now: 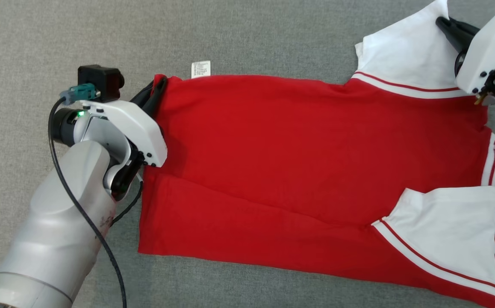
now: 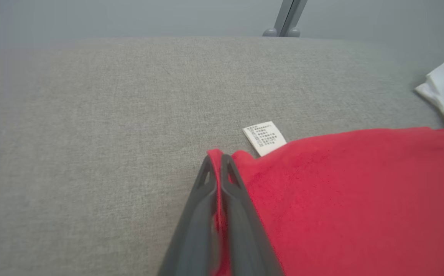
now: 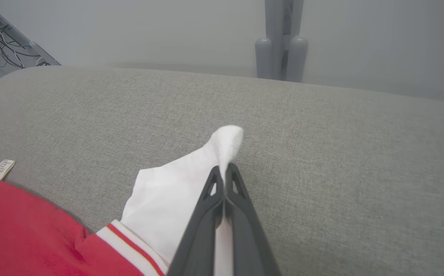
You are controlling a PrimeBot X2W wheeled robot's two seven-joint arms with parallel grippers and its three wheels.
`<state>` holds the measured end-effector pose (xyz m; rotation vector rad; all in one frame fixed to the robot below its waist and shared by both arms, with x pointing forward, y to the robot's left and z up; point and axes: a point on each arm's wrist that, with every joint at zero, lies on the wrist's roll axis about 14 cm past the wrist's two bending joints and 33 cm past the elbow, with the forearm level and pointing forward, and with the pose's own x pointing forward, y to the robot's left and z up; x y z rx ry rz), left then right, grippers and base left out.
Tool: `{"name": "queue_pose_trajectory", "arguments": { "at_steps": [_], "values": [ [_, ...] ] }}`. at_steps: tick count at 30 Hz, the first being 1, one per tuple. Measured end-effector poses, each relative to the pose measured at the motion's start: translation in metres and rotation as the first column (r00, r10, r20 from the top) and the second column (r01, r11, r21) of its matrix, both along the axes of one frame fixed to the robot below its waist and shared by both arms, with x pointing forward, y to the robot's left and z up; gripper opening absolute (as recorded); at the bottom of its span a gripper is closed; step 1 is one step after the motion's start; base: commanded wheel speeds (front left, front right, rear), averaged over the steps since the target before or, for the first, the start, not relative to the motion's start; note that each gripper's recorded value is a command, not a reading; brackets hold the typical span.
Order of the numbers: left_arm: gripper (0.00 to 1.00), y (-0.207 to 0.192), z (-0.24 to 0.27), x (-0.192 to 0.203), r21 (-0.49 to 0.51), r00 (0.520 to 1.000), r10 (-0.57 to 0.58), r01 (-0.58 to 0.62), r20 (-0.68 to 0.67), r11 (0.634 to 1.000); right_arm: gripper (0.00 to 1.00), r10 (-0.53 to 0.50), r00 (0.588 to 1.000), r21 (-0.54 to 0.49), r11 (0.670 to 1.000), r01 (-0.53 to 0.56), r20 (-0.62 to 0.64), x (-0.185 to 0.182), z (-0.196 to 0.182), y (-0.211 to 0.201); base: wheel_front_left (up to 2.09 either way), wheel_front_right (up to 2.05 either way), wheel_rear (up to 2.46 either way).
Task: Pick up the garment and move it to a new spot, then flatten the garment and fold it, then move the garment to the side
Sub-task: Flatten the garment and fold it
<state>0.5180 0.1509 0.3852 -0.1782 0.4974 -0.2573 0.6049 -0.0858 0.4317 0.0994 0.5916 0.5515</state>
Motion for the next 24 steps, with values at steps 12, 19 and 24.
{"name": "queue_pose_trajectory", "arguments": {
  "at_steps": [12, 19, 24],
  "values": [
    [0.0, 0.01, 0.023, -0.027, -0.007, 0.998, 0.013, -0.012, 0.054, 1.0, 0.0, 0.018, 0.998, 0.032, 0.999, -0.019, 0.052, -0.043, 0.024, -0.008, 0.0, 0.0, 0.0],
    [0.0, 0.018, 0.031, -0.037, -0.006, 0.997, 0.043, -0.043, 0.069, 0.999, 0.0, 0.001, 0.999, 0.025, 1.0, -0.002, 0.054, -0.063, 0.028, -0.021, 0.0, 0.0, 0.0],
    [0.0, 0.016, 0.033, -0.046, -0.008, 0.996, 0.043, -0.043, 0.073, 0.999, 0.0, -0.006, 0.997, 0.045, 0.999, 0.002, 0.08, -0.071, 0.036, -0.022, 0.0, 0.0, 0.0]
  ]
}}
